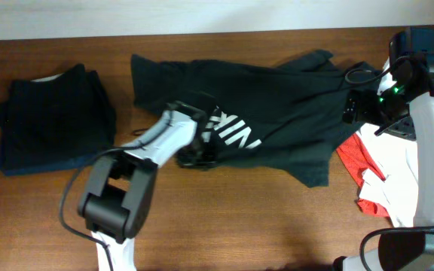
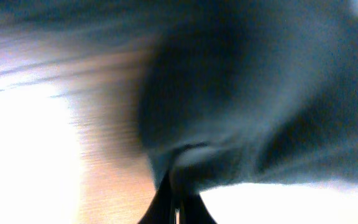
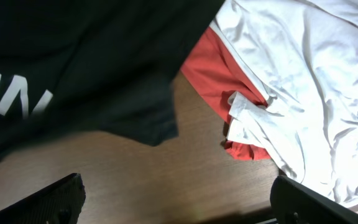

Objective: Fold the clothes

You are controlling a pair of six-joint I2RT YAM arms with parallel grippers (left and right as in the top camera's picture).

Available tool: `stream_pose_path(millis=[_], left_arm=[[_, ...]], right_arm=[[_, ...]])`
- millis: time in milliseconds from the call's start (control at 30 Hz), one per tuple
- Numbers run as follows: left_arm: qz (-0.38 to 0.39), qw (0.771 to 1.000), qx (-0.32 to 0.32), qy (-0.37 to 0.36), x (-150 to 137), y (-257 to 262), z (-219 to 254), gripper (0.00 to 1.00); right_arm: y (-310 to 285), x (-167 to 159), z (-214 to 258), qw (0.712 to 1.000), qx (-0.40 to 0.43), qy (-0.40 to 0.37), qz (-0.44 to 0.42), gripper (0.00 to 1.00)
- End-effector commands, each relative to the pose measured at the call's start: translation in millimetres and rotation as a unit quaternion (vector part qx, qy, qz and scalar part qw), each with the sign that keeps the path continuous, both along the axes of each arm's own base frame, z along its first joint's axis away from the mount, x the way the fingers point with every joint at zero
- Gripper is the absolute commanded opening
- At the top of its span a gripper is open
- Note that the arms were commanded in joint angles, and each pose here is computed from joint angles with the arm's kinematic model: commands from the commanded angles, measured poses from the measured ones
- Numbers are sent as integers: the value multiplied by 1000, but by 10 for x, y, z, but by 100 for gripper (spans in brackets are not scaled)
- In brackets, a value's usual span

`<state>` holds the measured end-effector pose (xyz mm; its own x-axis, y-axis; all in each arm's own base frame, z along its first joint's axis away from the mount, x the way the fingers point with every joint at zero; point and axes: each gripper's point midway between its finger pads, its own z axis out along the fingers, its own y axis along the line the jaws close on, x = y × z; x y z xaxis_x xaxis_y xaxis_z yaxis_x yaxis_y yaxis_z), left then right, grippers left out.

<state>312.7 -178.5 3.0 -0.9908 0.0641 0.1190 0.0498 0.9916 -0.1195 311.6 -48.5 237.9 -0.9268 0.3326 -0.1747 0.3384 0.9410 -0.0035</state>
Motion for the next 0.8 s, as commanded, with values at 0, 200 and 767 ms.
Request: stream_pose_path(millis=[0, 200, 767], left_arm=[[92, 983, 142, -74, 352, 1358, 471, 0], [271, 948, 33, -165, 680, 2263, 986, 7], [217, 968, -63, -111, 248, 744, 28, 84]], right_arm=[[-58, -13, 43, 1000, -13, -6, -8, 99], [-58, -11, 37, 1000, -12, -5, -8, 99], [-59, -4, 22, 1000, -12, -2, -8, 99]])
